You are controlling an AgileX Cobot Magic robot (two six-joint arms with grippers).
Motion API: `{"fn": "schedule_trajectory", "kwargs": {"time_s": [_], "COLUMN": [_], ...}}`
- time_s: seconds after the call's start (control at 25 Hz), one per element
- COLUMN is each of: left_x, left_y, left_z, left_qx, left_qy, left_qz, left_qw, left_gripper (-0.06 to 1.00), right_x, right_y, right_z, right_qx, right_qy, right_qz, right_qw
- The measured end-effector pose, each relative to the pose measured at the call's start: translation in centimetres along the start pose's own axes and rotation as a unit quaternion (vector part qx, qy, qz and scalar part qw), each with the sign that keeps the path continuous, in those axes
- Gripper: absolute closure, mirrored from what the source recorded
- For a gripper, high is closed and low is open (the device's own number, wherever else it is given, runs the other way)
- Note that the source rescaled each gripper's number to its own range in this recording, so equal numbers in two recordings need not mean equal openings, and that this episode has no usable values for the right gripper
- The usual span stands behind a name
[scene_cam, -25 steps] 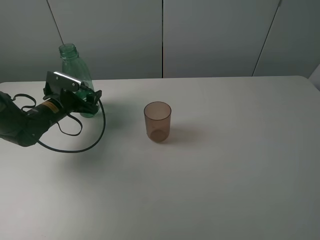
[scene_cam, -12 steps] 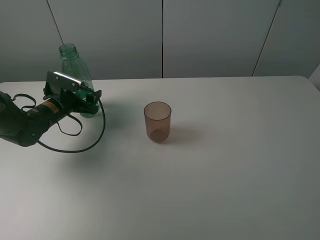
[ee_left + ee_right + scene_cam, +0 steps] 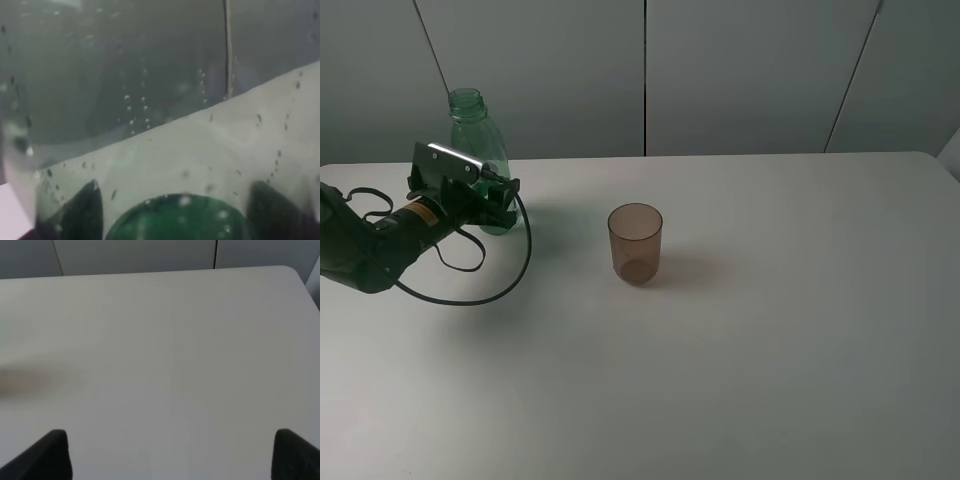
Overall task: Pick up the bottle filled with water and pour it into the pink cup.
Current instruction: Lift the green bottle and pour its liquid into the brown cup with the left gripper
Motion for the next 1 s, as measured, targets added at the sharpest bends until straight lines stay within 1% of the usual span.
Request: {"fn": "schedule_trajectory", "kwargs": {"time_s": [0.08, 0.2, 0.32, 0.44, 0.52, 0.56, 0.64, 0.8, 1.0], "left_x": [0.0, 0.9, 2.9, 5.3, 7.2, 7.9, 9.0, 10.9, 12.8], "left_y": [0.2, 0.8, 2.0, 3.4, 4.4, 4.8, 5.7, 7.0, 7.7], "left_z": [0.0, -0.5, -1.4, -2.4, -3.1, -3.2, -3.7, -4.3, -5.6], "left_qx": [-0.002, -0.019, -0.049, -0.08, -0.103, -0.108, -0.125, -0.145, -0.179], "left_qy": [0.003, 0.022, 0.046, 0.073, 0.097, 0.106, 0.131, 0.174, 0.228], "left_qz": [0.001, -0.003, -0.032, -0.069, -0.095, -0.101, -0.107, -0.118, -0.138], "left_qw": [1.0, 1.0, 0.997, 0.992, 0.985, 0.983, 0.978, 0.967, 0.947], "left_gripper": [0.9, 0.9, 0.9, 0.91, 0.91, 0.91, 0.91, 0.91, 0.91], "right_x": [0.0, 0.0, 0.0, 0.0, 0.0, 0.0, 0.0, 0.0, 0.0], "right_y": [0.0, 0.0, 0.0, 0.0, 0.0, 0.0, 0.0, 0.0, 0.0], "right_z": [0.0, 0.0, 0.0, 0.0, 0.0, 0.0, 0.0, 0.0, 0.0], "right_qx": [0.0, 0.0, 0.0, 0.0, 0.0, 0.0, 0.0, 0.0, 0.0], "right_qy": [0.0, 0.0, 0.0, 0.0, 0.0, 0.0, 0.0, 0.0, 0.0], "right_qz": [0.0, 0.0, 0.0, 0.0, 0.0, 0.0, 0.0, 0.0, 0.0], "right_qw": [1.0, 1.0, 1.0, 1.0, 1.0, 1.0, 1.0, 1.0, 1.0]}}
Point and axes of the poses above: a point on each arm's last joint axis where the gripper is mounted, y pointing out along that axis toward the gripper, z along the wrist's bending axis when the last joint is at zero, x = y × z, the point moved 9 cm from there along y, pointing out along that axis toward the gripper, and after that the axes turned 11 degrees about -y, right-handed, at the moved point
